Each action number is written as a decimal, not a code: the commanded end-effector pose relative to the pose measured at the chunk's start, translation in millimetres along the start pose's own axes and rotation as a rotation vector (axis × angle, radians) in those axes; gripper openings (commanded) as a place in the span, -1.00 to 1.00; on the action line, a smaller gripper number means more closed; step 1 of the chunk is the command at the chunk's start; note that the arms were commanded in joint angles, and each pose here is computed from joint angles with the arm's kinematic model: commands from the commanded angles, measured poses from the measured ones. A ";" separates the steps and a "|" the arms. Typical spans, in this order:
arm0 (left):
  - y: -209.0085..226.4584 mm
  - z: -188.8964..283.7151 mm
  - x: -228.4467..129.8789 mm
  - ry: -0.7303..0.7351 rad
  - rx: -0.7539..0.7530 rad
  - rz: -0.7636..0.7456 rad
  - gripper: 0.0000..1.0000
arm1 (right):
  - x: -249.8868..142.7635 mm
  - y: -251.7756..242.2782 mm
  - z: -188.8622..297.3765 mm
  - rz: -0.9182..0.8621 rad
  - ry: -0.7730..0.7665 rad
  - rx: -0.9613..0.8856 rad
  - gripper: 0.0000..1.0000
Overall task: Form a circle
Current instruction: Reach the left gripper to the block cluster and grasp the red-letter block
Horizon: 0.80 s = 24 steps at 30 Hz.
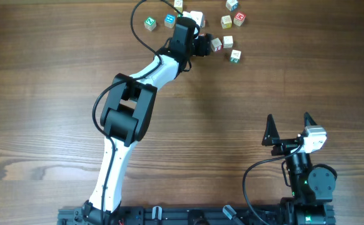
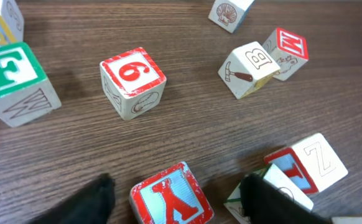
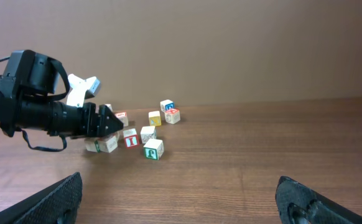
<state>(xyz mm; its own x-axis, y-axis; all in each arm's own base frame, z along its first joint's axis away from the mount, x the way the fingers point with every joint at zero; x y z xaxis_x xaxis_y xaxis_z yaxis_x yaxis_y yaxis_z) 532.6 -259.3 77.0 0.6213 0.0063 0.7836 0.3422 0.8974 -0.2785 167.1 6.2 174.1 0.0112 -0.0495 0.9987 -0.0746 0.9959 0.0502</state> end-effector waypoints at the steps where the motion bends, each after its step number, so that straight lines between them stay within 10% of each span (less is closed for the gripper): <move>1: 4.9 -3.8 -0.2 -0.001 0.015 0.005 -0.03 | 0.9 0.2 0.3 0.004 -0.008 -0.002 0.99; 8: 11.7 20.4 40.6 -0.025 0.037 0.021 -0.33 | 0.9 0.2 0.3 0.005 -0.008 -0.002 0.99; 17: -3.1 160.5 145.4 -0.130 0.051 0.039 -0.47 | 0.9 0.2 0.3 0.004 -0.008 -0.002 0.99; 24: -66.6 244.8 114.5 0.141 0.026 0.004 -0.61 | 0.9 0.2 0.3 0.005 -0.008 -0.002 0.99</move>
<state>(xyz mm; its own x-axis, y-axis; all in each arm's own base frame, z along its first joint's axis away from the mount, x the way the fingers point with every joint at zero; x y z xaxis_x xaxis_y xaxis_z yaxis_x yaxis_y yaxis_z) 439.2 -190.1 325.3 0.6509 0.0293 0.7586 0.2824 0.9182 -0.2778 167.1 6.2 174.0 0.0115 -0.0495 0.9987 -0.0746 0.9959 0.0502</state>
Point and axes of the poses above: each gripper's point midway between its finger pads, its own z axis back along the fingers, its own y axis along the line the jaws close on, x = y × z, the point moved 8 cm from there along z, back along the fingers, and after that the axes turned 2 degrees about z, right-handed, at the moved point
